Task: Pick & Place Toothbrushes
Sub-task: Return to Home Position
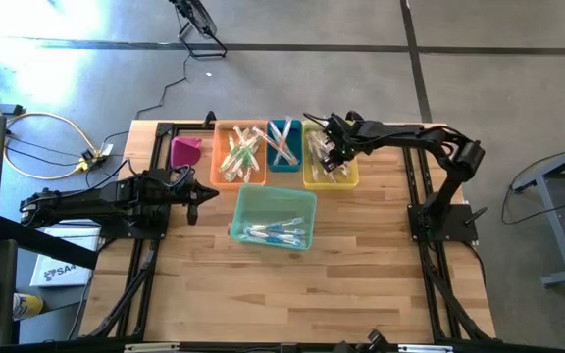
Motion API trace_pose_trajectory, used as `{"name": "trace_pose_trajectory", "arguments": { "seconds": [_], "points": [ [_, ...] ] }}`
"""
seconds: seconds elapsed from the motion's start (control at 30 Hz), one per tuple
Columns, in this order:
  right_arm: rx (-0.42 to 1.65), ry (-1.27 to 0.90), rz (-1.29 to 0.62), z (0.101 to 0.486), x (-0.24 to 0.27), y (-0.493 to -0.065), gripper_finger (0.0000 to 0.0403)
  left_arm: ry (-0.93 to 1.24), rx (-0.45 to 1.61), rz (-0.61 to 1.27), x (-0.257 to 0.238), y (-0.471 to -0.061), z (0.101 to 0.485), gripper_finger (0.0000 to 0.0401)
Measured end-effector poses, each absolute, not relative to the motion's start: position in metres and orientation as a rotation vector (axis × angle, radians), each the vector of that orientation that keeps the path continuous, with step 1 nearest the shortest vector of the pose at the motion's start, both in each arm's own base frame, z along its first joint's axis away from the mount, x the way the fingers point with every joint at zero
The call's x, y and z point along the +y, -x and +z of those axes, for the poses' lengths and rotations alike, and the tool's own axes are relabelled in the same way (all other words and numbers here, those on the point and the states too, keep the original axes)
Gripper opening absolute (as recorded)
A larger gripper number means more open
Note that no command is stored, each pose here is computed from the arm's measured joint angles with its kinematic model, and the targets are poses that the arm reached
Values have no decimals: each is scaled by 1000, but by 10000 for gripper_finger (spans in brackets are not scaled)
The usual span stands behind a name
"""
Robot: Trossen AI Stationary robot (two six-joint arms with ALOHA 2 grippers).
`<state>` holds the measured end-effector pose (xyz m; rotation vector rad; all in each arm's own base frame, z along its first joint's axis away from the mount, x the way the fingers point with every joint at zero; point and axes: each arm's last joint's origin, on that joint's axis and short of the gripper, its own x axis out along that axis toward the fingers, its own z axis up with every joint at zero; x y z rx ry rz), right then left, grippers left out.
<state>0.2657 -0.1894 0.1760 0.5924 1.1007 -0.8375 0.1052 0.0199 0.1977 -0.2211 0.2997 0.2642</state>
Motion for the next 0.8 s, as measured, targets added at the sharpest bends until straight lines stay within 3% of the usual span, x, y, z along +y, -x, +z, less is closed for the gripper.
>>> {"name": "trace_pose_trajectory", "arguments": {
  "seconds": [0.13,0.3,0.63,0.8],
  "points": [
    [1091,-605,-801,178,-187,-267,133,221,300,265,20,-105,198,0],
    [1039,-599,-791,194,-184,-264,140,184,304,261,20,-105,198,0],
    [851,-579,-719,248,-165,-251,102,173,306,259,20,-105,198,0],
    [818,-602,-581,262,-148,-252,44,173,306,259,20,-105,198,0]
  ]
}}
